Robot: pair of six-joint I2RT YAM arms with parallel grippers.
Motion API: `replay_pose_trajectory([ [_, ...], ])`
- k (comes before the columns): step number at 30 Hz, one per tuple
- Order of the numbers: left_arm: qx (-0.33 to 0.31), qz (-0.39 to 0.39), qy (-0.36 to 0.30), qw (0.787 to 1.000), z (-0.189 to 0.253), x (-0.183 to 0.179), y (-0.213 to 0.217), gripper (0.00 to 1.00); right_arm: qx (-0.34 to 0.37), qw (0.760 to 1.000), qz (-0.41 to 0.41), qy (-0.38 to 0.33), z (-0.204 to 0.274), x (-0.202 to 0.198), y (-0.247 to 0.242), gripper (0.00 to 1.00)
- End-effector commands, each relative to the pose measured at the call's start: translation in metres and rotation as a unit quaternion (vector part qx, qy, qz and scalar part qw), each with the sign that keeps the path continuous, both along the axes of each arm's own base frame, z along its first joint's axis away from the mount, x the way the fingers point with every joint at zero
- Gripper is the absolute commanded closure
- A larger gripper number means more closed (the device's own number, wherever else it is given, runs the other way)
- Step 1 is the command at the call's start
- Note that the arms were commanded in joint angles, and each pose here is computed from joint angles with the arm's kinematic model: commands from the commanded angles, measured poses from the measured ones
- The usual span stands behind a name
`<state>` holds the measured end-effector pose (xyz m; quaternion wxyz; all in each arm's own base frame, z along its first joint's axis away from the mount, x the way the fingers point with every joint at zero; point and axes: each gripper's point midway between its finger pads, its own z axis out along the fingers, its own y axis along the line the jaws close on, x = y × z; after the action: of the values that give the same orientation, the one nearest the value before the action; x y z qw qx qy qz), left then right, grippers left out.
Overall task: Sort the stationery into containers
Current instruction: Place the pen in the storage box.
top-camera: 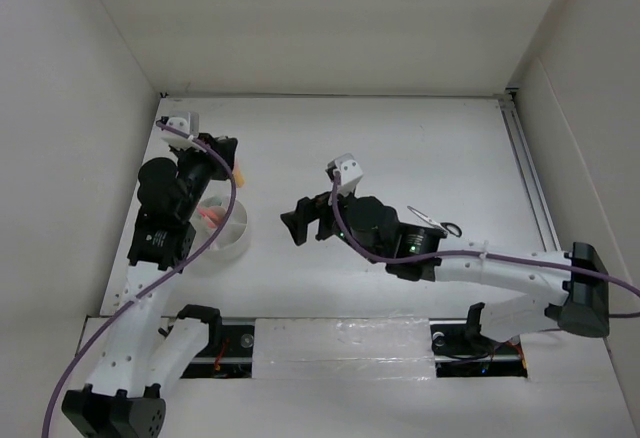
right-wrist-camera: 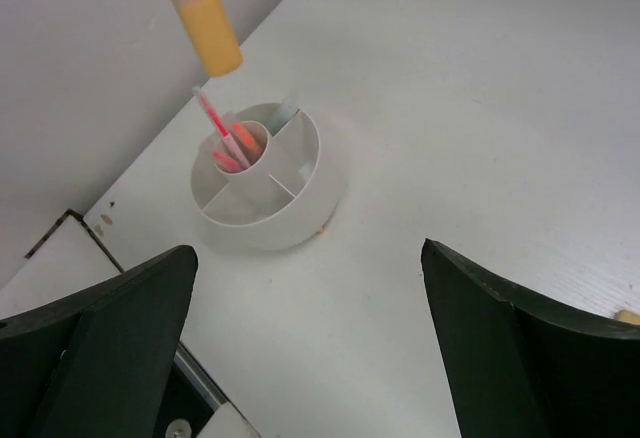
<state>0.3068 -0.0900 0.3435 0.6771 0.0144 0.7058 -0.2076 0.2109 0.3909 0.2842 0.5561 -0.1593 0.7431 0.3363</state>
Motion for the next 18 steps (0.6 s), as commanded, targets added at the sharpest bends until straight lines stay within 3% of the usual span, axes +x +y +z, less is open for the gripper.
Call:
replay_pose_trajectory([
  [1, 0.079, 0.047, -0.098, 0.991, 0.046, 0.01, 0.021, 1.0, 0.025, 1.0, -0.002, -0.014, 0.018, 0.0, -0.018, 0.0],
  [3, 0.122, 0.055, -0.138, 0.981, 0.055, 0.016, 0.032, 1.0, 0.033, 0.999, 0.004, -0.016, 0.023, -0.005, -0.024, 0.0],
  [7, 0.196, 0.03, -0.142, 0.97, 0.032, 0.035, 0.028, 1.0, 0.038, 0.999, 0.02, -0.016, 0.022, -0.014, -0.033, 0.0],
  [9, 0.199, -0.003, -0.148, 0.969, 0.026, 0.039, 0.022, 1.0, 0.032, 0.999, 0.026, -0.013, 0.013, -0.018, -0.037, 0.0],
  [10, 0.196, 0.009, -0.151, 0.969, 0.027, 0.049, 0.043, 1.0, 0.037, 0.999, 0.032, -0.014, 0.015, -0.021, -0.04, 0.0],
  [11, 0.166, -0.04, -0.14, 0.975, 0.015, 0.049, 0.038, 1.0, 0.036, 0.999, 0.032, -0.014, 0.013, -0.022, -0.042, 0.0],
  [14, 0.142, -0.068, -0.104, 0.982, -0.007, 0.064, 0.048, 1.0, 0.039, 0.999, 0.032, -0.015, 0.013, -0.024, -0.049, 0.0],
  [18, 0.142, -0.033, -0.072, 0.987, -0.029, 0.074, 0.074, 1.0, 0.043, 0.998, 0.049, -0.019, 0.016, -0.031, -0.05, 0.0],
])
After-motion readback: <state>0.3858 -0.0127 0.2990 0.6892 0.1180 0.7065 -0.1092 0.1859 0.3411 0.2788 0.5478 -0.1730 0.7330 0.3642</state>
